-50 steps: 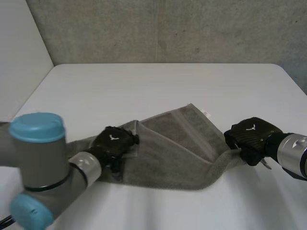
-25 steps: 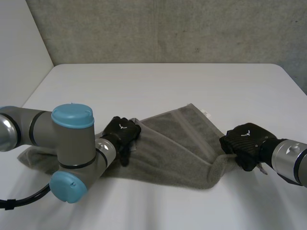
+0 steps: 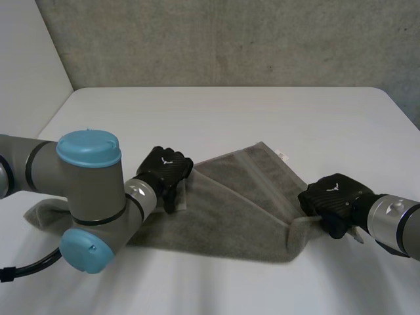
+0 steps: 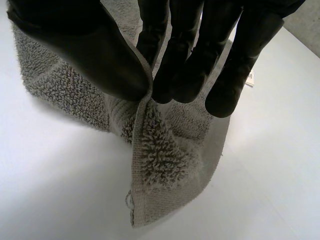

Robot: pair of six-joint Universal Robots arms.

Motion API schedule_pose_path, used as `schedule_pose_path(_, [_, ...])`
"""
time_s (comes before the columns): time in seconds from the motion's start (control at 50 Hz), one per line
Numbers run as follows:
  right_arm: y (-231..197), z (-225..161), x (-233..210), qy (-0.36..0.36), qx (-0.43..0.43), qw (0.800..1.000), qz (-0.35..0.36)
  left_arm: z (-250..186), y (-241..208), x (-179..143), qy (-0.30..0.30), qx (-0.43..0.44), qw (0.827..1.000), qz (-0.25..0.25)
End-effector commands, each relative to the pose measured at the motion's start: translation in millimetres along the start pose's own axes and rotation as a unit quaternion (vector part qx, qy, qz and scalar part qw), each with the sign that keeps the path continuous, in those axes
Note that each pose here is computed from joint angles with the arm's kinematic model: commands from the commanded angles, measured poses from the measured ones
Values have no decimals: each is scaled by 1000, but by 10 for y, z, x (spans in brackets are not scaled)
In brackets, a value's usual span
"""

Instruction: Fold the towel.

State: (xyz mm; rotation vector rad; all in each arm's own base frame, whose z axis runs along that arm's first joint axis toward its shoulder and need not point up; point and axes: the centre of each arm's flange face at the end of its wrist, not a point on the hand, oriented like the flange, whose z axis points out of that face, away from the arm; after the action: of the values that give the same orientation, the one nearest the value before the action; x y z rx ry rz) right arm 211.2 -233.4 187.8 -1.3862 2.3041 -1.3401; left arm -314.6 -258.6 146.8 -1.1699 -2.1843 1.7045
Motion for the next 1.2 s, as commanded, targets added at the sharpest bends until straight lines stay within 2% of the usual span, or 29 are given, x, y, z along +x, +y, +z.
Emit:
schedule_pose_path(0.02, [-1, 5, -20, -2, -1, 1000, -2, 81, 117, 46, 6, -14, 1000, -1])
schedule_pose_path(0.74, [-20, 42, 32, 12, 13, 1000, -9, 277, 188, 49, 2, -14, 1000, 5])
schedule_pose_path(0.9, [-176, 79, 251, 62, 29, 997, -27, 252, -107, -212, -39, 25, 999, 3])
schedule_pose_path(0.94, [-285, 152, 423, 94, 33, 994, -41, 284, -328, -463, -74, 61, 995, 2])
schedule_pose_path(0.96, [-285, 152, 424, 94, 33, 994, -41, 284, -329, -465, -74, 61, 995, 2])
schedule_pose_path(1.0, [-511, 211, 618, 140, 51, 986, -78, 342, -575, -825, -119, 106, 987, -1])
schedule_pose_path(1.06, [-686, 235, 710, 169, 68, 978, -104, 363, -732, -1004, -142, 134, 981, -2])
schedule_pose_path(1.1, [-1144, 223, 940, 256, 131, 948, -138, 353, -1112, -1275, -179, 201, 963, -5])
schedule_pose_path(1.12, [-1147, 222, 941, 256, 131, 948, -138, 352, -1114, -1276, -179, 201, 963, -5])
schedule_pose_path(1.16, [-1661, 96, 1113, 348, 244, 891, -156, 251, -1523, -1488, -199, 281, 938, -36])
schedule_pose_path(1.18, [-1663, 95, 1114, 349, 245, 891, -156, 251, -1525, -1489, -199, 282, 938, -36])
schedule_pose_path(1.2, [-1838, 37, 1180, 386, 300, 857, -161, 144, -1731, -1632, -209, 326, 920, -61])
